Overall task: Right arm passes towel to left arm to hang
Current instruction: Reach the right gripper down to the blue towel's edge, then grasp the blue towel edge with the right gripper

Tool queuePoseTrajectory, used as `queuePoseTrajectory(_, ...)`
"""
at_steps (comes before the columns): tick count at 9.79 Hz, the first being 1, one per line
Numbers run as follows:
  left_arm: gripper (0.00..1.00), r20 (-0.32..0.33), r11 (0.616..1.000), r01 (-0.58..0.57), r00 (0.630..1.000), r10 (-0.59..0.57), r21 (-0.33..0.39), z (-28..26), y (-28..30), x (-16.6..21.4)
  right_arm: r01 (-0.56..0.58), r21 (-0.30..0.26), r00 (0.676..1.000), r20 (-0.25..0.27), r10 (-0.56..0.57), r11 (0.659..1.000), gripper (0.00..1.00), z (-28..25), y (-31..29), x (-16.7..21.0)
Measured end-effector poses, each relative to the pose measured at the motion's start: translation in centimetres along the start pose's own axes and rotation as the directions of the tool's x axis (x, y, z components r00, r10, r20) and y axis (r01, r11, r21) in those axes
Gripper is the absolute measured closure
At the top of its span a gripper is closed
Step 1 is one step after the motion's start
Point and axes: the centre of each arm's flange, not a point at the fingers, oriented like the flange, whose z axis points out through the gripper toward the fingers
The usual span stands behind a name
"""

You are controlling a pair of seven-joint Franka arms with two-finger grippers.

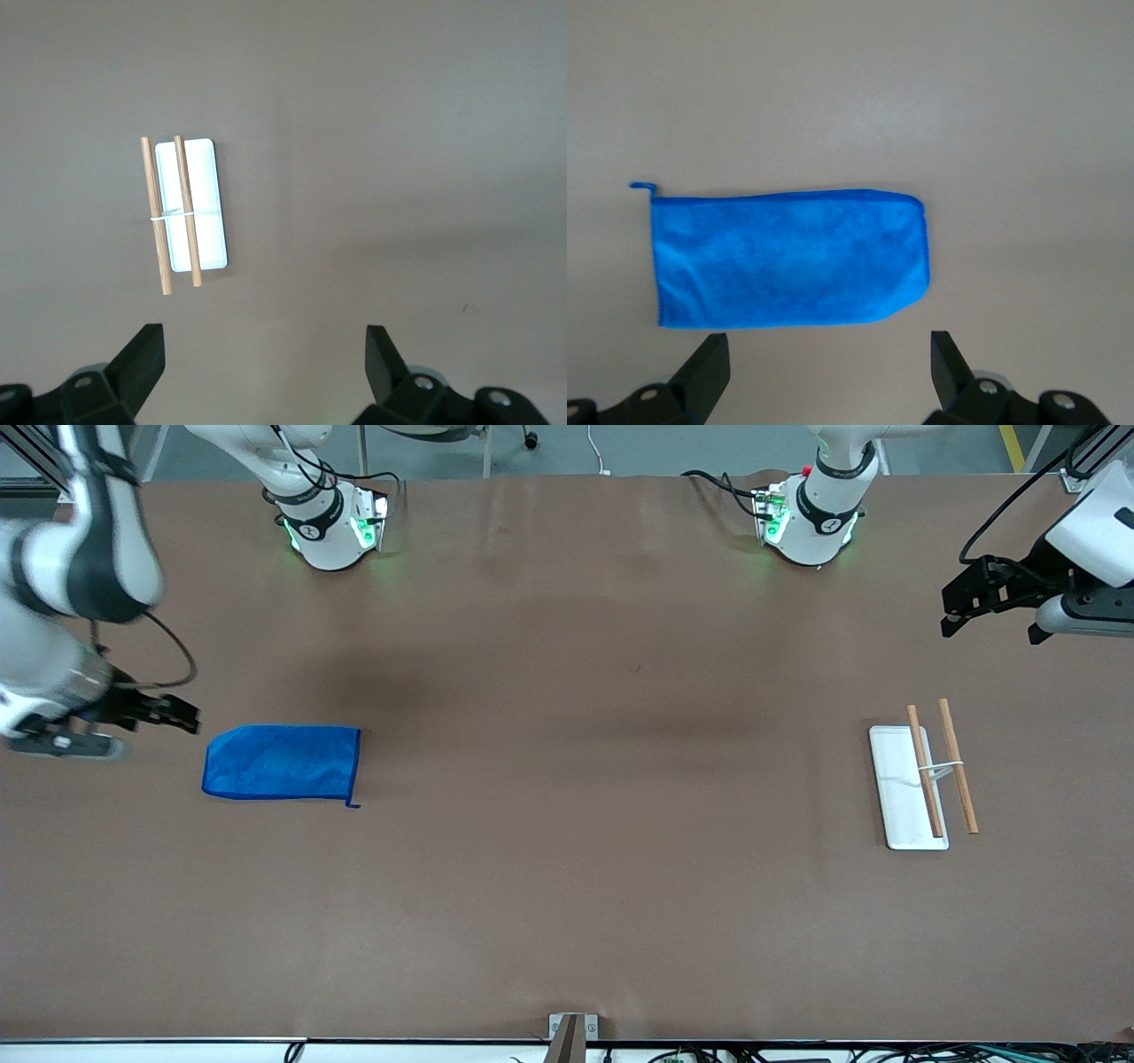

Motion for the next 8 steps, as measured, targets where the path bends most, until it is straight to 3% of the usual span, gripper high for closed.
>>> queuePoseTrajectory(2,0.00,-0.003,1.000,-0.010,1.000,0.010,0.003,-0.1,0.1,0.0,0.049,0.007,0.999,-0.013,-0.049,0.999,0.00,7.8,-0.9,-0.4)
queuePoseTrajectory(5,0.00,0.001,1.000,-0.012,1.000,0.012,0.004,0.1,0.1,0.1,0.071,0.017,0.996,-0.061,-0.069,0.997,0.02,15.3,-1.7,0.0)
queuePoseTrajectory(8,0.00,0.010,1.000,-0.013,1.000,0.013,0.002,0.6,0.0,0.4,0.072,0.026,0.997,-0.023,-0.071,0.997,0.11,18.2,-2.0,-0.9)
